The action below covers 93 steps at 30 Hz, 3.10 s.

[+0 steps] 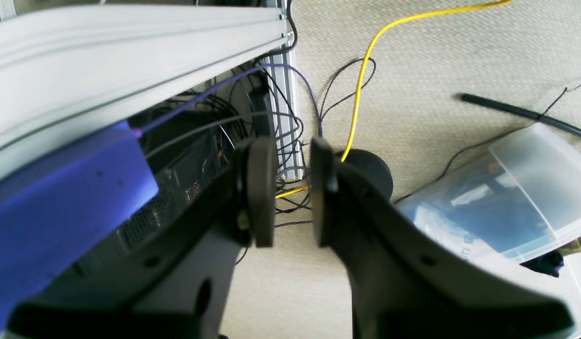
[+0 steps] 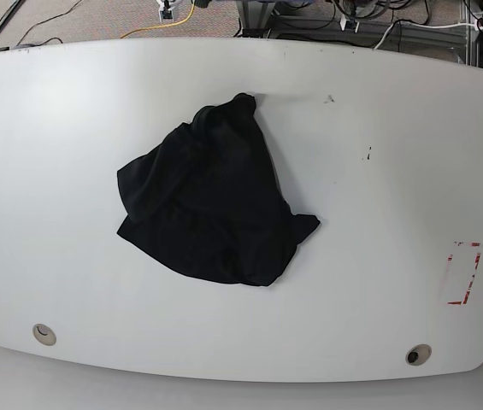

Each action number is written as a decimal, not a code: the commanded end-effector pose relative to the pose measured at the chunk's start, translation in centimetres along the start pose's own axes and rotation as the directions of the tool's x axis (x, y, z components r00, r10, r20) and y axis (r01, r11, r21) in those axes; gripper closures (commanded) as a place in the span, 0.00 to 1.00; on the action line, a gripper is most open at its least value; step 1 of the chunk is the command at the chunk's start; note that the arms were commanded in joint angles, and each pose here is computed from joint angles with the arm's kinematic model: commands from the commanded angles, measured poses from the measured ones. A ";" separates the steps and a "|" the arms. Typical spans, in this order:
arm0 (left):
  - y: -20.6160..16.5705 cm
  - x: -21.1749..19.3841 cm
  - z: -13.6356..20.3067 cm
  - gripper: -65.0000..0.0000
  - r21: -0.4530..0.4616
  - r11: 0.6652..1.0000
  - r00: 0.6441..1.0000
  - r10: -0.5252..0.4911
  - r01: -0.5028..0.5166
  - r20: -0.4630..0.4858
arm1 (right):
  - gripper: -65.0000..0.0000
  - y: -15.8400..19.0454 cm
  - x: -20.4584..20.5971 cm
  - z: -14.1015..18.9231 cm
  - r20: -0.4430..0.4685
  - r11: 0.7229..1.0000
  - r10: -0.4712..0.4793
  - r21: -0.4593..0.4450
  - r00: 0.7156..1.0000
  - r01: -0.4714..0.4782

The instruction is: Layout the t-shirt on the table in an organized manner, then fold the t-shirt properly

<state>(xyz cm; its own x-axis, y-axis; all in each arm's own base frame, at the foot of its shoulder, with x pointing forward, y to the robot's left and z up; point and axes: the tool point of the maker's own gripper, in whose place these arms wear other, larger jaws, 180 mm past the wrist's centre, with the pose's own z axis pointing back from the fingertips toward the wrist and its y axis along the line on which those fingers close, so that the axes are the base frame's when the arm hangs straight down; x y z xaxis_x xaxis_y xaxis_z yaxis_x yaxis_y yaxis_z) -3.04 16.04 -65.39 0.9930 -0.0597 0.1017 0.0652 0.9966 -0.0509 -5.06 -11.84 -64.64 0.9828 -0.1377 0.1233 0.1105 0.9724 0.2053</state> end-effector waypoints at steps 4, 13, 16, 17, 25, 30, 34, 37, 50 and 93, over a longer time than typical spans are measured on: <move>1.3 0.4 1.2 0.71 0.035 0.999 0.997 -0.028 0.026 0.067 | 0.81 0.3 0.4 1.1 0.071 1.000 0.018 -0.013 0.997 -0.017; 2.0 -1.1 3.4 0.71 0.063 0.996 0.992 -0.064 0.057 0.109 | 0.81 0.0 0.7 4.1 0.161 0.996 0.066 -0.071 0.985 -0.055; 2.2 -1.6 4.2 0.71 0.073 0.995 0.989 -0.077 0.069 0.122 | 0.81 -0.7 0.5 5.3 0.175 0.993 0.085 -0.093 0.981 -0.069; 2.2 -1.5 4.5 0.71 0.077 0.994 0.988 -0.083 0.073 0.130 | 0.81 -0.8 0.3 5.6 0.177 0.992 0.090 -0.099 0.980 -0.073; 2.5 -1.5 7.8 0.71 0.107 0.988 0.972 -0.130 0.111 0.197 | 0.81 -1.0 0.1 8.9 0.235 0.992 0.088 -0.111 0.968 -0.063; 2.3 -1.3 10.8 0.71 0.122 0.985 0.957 -0.146 0.118 0.252 | 0.81 -0.2 0.6 11.4 0.300 0.999 0.026 -0.029 0.953 -0.019; 2.4 -0.5 12.9 0.71 0.121 0.990 0.944 -0.112 0.077 0.310 | 0.81 -0.3 1.0 13.5 0.301 0.999 0.039 -0.022 0.953 -0.033; 2.6 0.0 14.4 0.71 0.123 0.990 0.935 -0.108 0.069 0.338 | 0.81 -0.2 1.4 14.8 0.308 0.999 0.046 -0.015 0.950 -0.044; 2.5 3.2 21.9 0.71 0.172 0.976 0.866 -0.202 0.137 0.457 | 0.81 2.0 5.4 22.2 0.408 0.987 0.150 -0.012 0.901 -0.159; 4.4 23.8 30.7 0.37 0.318 0.948 0.461 -0.278 -0.009 0.843 | 0.79 13.8 24.9 25.8 0.817 0.912 0.180 0.071 0.548 -0.404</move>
<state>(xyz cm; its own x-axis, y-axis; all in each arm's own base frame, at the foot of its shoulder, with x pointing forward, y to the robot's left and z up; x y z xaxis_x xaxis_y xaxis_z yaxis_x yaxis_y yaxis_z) 16.50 20.79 -34.39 0.4240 -0.2455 0.8718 0.0315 0.9660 0.2567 15.89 -6.69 -34.77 0.4761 -0.0507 0.8779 -0.3032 0.9276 0.2180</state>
